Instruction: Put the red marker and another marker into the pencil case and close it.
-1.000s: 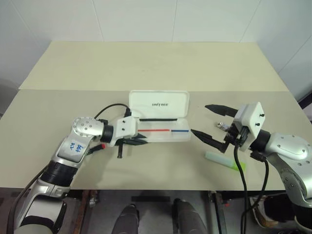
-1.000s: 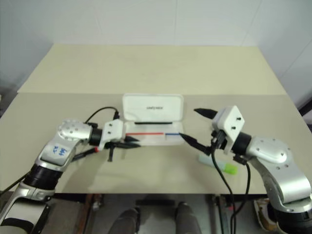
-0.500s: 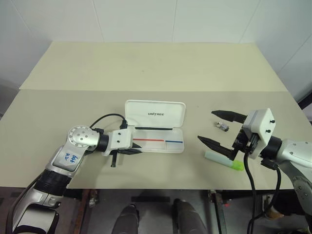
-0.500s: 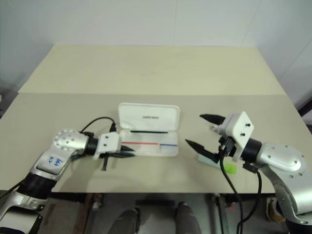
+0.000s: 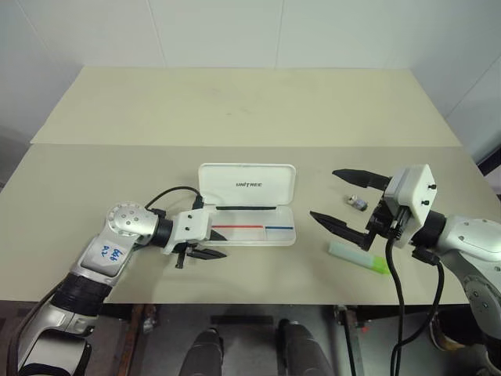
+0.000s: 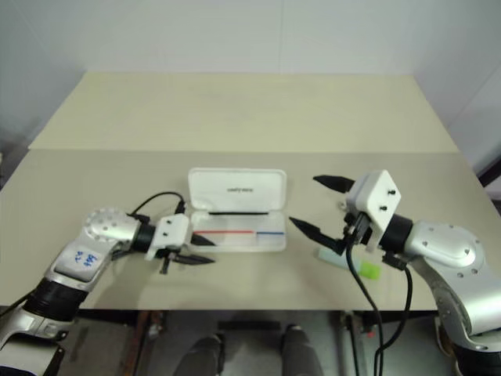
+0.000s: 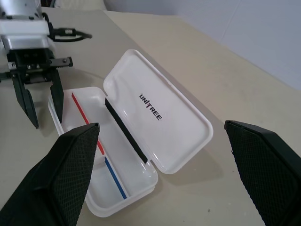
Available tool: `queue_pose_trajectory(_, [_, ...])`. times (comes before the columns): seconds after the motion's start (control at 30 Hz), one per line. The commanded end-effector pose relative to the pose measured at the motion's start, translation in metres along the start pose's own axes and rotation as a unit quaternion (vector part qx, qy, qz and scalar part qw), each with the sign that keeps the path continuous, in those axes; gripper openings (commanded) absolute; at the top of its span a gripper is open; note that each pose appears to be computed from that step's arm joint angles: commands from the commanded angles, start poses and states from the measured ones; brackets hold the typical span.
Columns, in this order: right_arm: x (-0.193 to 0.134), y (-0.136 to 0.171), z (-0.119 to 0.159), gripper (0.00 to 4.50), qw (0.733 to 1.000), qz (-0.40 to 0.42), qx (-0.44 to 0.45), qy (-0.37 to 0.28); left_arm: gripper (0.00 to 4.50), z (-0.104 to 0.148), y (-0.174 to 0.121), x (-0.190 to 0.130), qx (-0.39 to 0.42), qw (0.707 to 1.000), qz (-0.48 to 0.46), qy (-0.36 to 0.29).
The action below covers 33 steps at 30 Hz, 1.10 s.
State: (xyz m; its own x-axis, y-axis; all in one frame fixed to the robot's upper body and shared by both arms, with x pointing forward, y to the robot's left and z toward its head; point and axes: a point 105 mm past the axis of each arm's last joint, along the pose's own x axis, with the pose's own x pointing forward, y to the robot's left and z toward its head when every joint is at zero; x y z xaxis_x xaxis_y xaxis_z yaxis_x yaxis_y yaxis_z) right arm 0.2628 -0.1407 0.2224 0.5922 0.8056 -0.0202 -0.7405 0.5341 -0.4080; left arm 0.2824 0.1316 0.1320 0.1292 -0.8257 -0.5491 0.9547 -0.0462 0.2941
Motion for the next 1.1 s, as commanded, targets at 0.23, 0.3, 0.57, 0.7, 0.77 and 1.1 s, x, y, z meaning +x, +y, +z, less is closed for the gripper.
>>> queue_pose_trajectory(0.23, [0.013, 0.002, 0.001, 4.50, 0.999, 0.024, 0.001, -0.031, 2.32, 0.038, -0.003, -0.048, 0.005, 0.994, 0.087, -0.062])
queue_pose_trajectory(0.3, [0.017, 0.002, 0.001, 4.50, 0.999, 0.028, 0.002, -0.037, 2.95, 0.038, -0.010, -0.058, 0.007, 0.993, 0.097, -0.069])
queue_pose_trajectory(0.57, [0.024, -0.002, 0.004, 4.50, 0.998, 0.038, 0.000, -0.049, 4.48, 0.001, -0.025, -0.115, -0.038, 0.981, 0.187, -0.024])
queue_pose_trajectory(0.7, [0.026, -0.004, 0.006, 4.50, 0.998, 0.039, -0.001, -0.054, 4.48, -0.013, -0.030, -0.133, -0.066, 0.973, 0.223, -0.010])
queue_pose_trajectory(0.77, [0.027, -0.004, 0.006, 4.50, 0.998, 0.039, -0.002, -0.055, 4.48, -0.026, -0.034, -0.143, -0.090, 0.968, 0.233, 0.007])
queue_pose_trajectory(1.1, [0.026, -0.004, 0.010, 4.50, 0.998, 0.028, -0.007, -0.061, 4.48, -0.094, -0.044, -0.165, -0.167, 0.952, 0.244, 0.078])
